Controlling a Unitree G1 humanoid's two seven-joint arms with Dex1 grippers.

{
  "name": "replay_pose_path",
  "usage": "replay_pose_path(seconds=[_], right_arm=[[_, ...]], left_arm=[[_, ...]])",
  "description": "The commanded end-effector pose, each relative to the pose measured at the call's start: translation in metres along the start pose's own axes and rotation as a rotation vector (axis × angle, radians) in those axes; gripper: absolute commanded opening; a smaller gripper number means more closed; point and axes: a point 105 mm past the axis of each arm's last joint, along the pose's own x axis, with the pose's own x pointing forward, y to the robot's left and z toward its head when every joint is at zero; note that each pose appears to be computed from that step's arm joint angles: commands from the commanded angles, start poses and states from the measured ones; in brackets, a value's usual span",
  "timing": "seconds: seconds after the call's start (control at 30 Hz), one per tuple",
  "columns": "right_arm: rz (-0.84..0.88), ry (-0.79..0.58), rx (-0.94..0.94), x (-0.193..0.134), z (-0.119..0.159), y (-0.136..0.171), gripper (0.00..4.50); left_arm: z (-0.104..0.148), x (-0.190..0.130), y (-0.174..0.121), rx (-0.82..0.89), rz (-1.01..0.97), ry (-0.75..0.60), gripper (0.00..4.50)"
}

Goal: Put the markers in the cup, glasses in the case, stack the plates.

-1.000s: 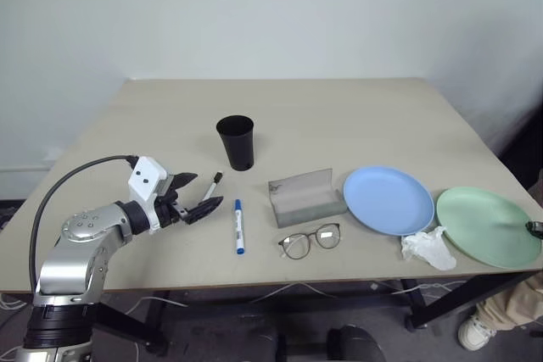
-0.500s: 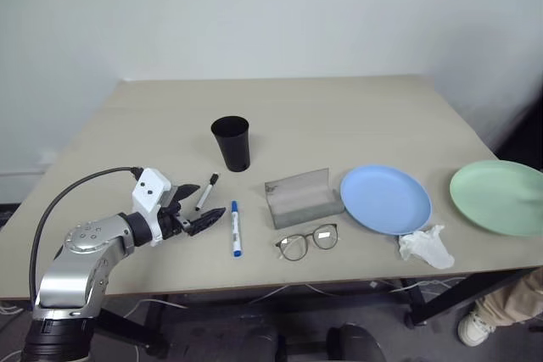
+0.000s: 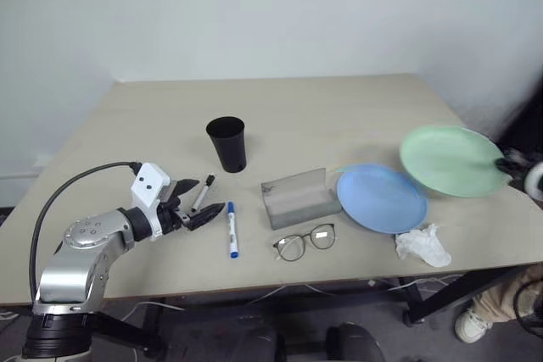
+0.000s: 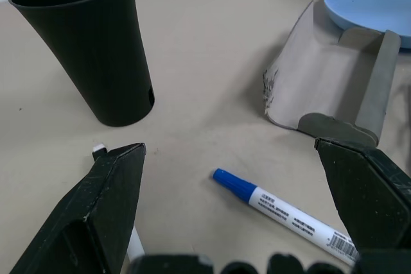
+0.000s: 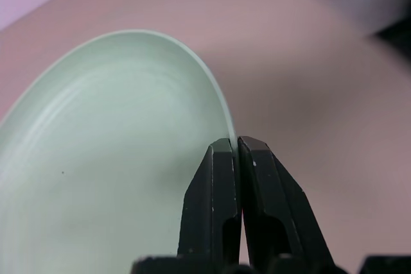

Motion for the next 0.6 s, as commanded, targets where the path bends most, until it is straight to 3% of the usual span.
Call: replay_pose_path(seconds=[0.03, 0.23, 0.6], right_arm=[[0.091, -0.02, -0.052, 0.001, 0.008, 0.037, 0.03], [0.168, 0.036, -0.091, 0.009, -0.018, 0.068, 0.03], [0.161, 0.113, -0.116, 0.011, -0.055, 0.062, 0.03]], left_arm=[[0.015, -0.007, 0.006, 0.043, 0.017, -0.032, 4.5], [0.018, -0.015, 0.007, 0.054, 0.022, -0.032, 4.5], [0.024, -0.027, 0.009, 0.064, 0.007, -0.05, 4.5]])
